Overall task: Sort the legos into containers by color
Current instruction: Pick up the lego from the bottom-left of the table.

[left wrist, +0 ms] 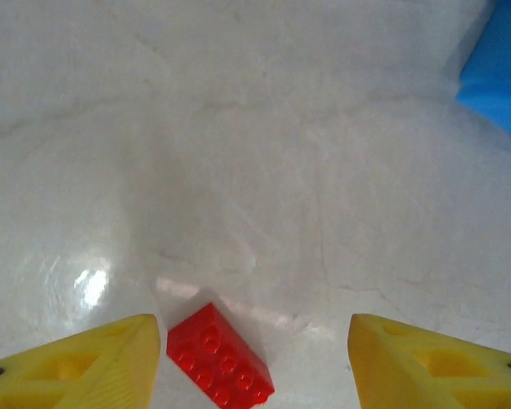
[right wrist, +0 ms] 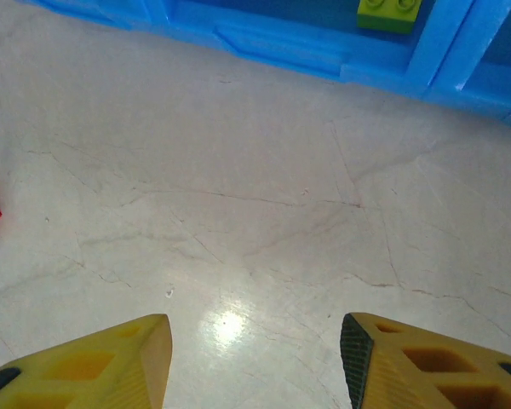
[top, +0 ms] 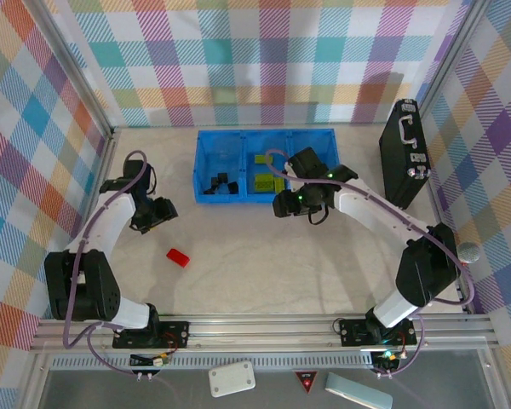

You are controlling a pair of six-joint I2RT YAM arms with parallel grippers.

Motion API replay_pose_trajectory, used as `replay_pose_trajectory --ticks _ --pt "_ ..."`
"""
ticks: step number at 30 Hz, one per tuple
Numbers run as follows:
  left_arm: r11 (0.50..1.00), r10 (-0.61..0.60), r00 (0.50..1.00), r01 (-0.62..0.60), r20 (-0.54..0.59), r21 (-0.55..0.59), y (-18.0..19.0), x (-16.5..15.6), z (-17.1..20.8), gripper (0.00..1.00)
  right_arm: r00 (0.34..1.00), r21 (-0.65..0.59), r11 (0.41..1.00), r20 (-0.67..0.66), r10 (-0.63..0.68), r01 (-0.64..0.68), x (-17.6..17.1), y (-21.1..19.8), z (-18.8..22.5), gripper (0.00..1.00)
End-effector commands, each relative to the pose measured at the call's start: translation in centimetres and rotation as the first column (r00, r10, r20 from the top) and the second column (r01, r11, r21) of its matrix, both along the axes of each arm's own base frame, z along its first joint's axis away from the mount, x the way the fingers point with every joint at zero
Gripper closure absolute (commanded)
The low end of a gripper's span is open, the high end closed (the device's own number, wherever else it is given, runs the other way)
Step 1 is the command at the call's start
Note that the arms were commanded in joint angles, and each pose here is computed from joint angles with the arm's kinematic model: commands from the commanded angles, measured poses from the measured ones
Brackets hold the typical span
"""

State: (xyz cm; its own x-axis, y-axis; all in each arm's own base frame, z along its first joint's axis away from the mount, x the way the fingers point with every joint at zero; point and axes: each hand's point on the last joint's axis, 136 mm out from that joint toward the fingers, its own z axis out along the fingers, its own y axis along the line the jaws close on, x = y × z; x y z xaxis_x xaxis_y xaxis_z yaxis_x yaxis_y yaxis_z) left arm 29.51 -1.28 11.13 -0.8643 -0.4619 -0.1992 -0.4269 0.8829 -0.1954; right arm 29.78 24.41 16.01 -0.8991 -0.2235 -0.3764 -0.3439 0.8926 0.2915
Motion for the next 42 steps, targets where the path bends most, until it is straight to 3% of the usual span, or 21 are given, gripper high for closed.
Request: replay_pose_trajectory --ticks 1,15,24,33,42 --pt "0.998 0.067 0.997 -0.068 -0.030 -0.006 -0.3 -2.3 -0.1 0.37 0.999 0.037 0.999 0.034 0.018 -0.019 -0.4 0.4 1.1 0.43" --pt "0.988 0.153 0.984 -0.151 -0.094 0.027 -1.3 -7.3 -4.4 0.32 0.997 0.056 0.996 0.024 0.068 -0.070 -1.3 0.6 0.8 0.42" --pt "0.990 0.138 0.984 -0.140 -0.117 -0.012 -2.6 -7.6 -6.9 0.32 0.997 0.064 0.995 0.009 0.072 -0.073 -1.8 0.6 0.3 0.42" --pt "0.993 0.112 0.986 -0.115 -0.127 -0.013 -3.4 -6.4 -7.9 0.37 0.998 0.064 0.996 -0.009 0.056 -0.055 -2.3 0.4 -0.4 0.42" --pt "0.996 0.089 0.986 -0.091 -0.143 -0.005 -4.1 -5.7 -8.7 0.53 0.999 0.051 0.997 -0.008 0.052 -0.051 -2.6 0.0 -0.5 0.42"
